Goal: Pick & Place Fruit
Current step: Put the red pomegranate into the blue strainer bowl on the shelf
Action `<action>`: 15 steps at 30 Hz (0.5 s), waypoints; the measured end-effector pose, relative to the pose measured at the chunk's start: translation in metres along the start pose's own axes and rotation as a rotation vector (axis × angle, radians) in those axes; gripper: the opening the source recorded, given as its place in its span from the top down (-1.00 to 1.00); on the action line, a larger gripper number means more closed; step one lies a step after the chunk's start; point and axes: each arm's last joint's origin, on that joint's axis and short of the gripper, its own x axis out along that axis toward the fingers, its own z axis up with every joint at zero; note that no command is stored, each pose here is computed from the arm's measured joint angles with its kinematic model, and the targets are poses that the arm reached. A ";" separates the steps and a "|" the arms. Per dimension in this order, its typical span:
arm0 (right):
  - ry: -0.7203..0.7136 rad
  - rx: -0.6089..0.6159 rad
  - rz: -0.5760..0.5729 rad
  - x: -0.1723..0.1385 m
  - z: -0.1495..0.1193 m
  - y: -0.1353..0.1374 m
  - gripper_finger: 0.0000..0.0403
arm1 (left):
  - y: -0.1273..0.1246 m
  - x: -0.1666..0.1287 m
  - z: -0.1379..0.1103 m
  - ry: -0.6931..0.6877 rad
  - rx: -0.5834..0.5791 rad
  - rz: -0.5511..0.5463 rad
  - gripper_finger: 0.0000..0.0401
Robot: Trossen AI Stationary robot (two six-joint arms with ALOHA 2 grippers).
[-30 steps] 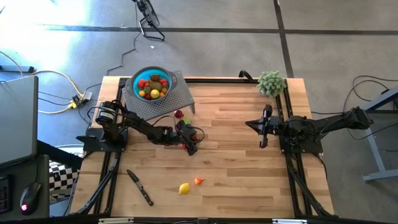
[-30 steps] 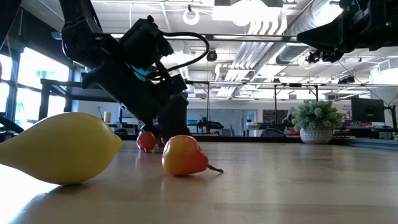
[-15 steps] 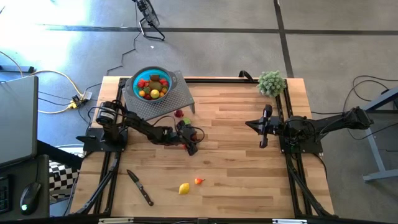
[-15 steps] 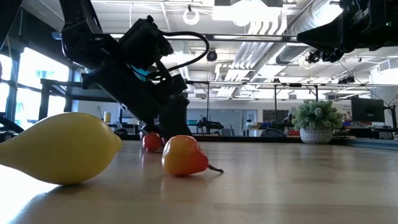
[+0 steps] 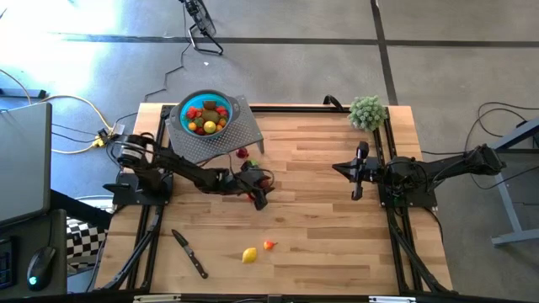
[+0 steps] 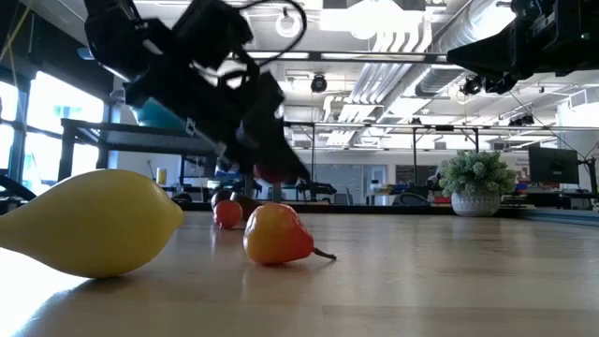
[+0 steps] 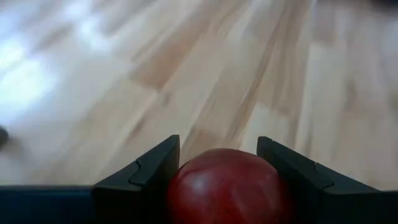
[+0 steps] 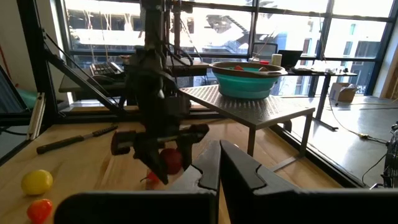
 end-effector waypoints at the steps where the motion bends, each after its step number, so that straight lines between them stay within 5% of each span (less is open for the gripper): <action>1: 0.000 0.000 0.000 0.000 0.000 0.000 0.99 | -0.001 -0.003 0.005 -0.017 -0.002 -0.010 -0.01; 15: 0.006 -0.002 0.000 0.000 -0.001 0.000 0.99 | 0.003 -0.081 0.075 -0.236 0.064 -0.051 -0.01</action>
